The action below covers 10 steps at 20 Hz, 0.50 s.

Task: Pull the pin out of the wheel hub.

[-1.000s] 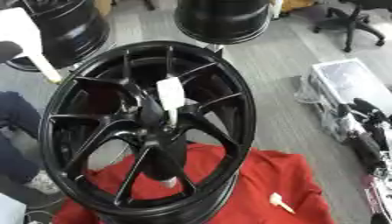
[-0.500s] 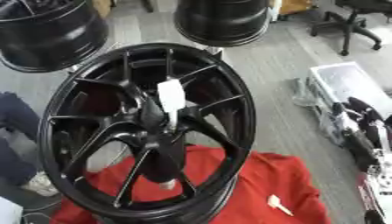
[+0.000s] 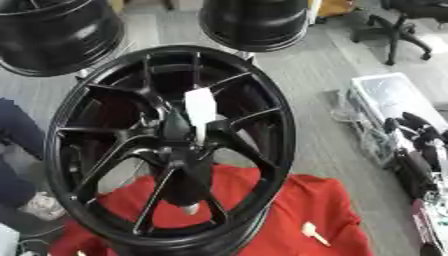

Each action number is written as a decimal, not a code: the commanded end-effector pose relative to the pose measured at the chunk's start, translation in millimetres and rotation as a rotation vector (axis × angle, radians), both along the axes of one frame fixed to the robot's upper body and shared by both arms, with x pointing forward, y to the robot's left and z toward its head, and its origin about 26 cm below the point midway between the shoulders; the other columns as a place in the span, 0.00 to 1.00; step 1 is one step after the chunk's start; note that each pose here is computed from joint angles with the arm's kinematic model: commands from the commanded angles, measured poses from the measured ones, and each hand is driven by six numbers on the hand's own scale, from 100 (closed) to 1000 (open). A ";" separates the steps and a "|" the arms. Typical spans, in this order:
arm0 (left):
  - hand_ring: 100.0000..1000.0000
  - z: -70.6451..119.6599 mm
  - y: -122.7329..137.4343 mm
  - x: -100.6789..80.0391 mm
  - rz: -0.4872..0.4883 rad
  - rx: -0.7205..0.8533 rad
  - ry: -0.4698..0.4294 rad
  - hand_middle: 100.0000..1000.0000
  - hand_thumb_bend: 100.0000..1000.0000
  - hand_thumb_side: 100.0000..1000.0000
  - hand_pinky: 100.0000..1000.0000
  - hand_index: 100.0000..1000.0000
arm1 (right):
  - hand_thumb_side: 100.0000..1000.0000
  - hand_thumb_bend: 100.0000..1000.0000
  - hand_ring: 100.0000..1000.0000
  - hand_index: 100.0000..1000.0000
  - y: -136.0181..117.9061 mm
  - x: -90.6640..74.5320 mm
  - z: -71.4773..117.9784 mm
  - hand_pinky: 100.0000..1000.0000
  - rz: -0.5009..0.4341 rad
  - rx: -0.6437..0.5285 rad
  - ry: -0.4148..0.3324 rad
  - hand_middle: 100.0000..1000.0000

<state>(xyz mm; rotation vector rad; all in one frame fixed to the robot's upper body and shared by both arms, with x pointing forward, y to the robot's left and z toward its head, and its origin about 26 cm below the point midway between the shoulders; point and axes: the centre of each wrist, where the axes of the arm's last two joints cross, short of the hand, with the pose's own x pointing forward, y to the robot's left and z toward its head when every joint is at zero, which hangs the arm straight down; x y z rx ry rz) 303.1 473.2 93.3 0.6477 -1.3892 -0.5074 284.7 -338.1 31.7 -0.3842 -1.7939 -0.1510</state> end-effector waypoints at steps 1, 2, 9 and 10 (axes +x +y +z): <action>0.88 11.4 -13.4 2.8 -0.005 -0.073 -0.160 0.77 0.34 0.70 0.70 0.72 | 0.38 0.28 0.77 0.81 -1.1 1.9 6.3 0.78 0.006 -0.007 -0.022 0.73; 0.88 12.4 -21.1 4.4 -0.014 -0.103 -0.209 0.76 0.30 0.72 0.69 0.70 | 0.38 0.28 0.77 0.81 -0.6 2.0 6.0 0.78 0.007 -0.005 -0.022 0.73; 0.85 26.4 -73.6 10.7 -0.043 -0.328 -0.516 0.73 0.26 0.73 0.67 0.68 | 0.38 0.28 0.77 0.81 3.3 3.4 5.7 0.78 0.015 0.008 -0.027 0.73; 0.85 29.3 -80.0 10.6 -0.038 -0.359 -0.551 0.72 0.26 0.73 0.67 0.68 | 0.38 0.28 0.77 0.81 3.8 3.5 5.6 0.78 0.016 0.011 -0.028 0.73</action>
